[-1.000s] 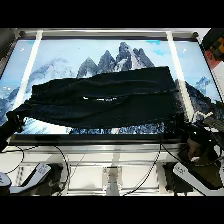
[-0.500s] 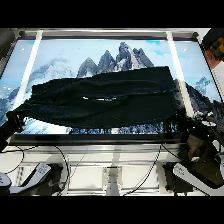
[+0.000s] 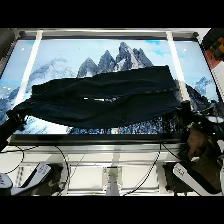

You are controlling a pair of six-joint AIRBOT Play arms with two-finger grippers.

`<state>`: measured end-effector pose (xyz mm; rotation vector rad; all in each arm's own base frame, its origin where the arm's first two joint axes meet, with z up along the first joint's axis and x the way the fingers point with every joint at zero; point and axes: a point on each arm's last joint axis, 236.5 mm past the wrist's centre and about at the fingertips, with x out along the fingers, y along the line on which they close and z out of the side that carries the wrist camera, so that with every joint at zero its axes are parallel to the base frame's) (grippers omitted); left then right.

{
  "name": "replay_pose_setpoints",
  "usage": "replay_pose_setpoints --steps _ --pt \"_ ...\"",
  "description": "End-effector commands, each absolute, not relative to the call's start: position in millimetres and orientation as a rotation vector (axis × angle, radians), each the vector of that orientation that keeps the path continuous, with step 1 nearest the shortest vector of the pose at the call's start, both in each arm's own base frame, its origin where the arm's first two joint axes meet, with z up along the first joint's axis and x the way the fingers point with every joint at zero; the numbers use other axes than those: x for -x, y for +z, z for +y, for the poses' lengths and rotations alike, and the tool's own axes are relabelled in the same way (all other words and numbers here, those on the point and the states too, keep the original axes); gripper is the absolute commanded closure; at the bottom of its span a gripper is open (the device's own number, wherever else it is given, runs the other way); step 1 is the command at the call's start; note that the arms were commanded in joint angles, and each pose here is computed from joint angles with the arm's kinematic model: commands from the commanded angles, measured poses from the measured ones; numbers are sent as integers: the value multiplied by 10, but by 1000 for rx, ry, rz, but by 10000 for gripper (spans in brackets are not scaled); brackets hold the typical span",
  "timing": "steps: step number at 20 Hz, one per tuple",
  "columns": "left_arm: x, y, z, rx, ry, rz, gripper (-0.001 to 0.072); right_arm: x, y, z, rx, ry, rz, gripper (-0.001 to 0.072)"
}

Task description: Fold the clothes and pants, and hang the long-sleeved shirts on hangers.

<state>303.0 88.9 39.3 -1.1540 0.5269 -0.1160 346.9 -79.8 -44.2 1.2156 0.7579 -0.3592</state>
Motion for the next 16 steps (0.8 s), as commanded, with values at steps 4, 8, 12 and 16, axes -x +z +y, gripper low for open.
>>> replay_pose_setpoints --steps 4,8,12,16 --pt "-2798 336 385 974 -119 744 676 -3012 292 -1126 -1020 -394 765 699" --pt "-2731 496 315 927 -75 726 676 -2822 792 -1317 -905 -425 743 699" --pt "-2901 941 672 951 65 513 675 -2901 1192 -1396 -860 -415 682 698" --pt "-2984 1282 754 989 73 384 674 -3119 1412 -1404 -842 -371 659 698"
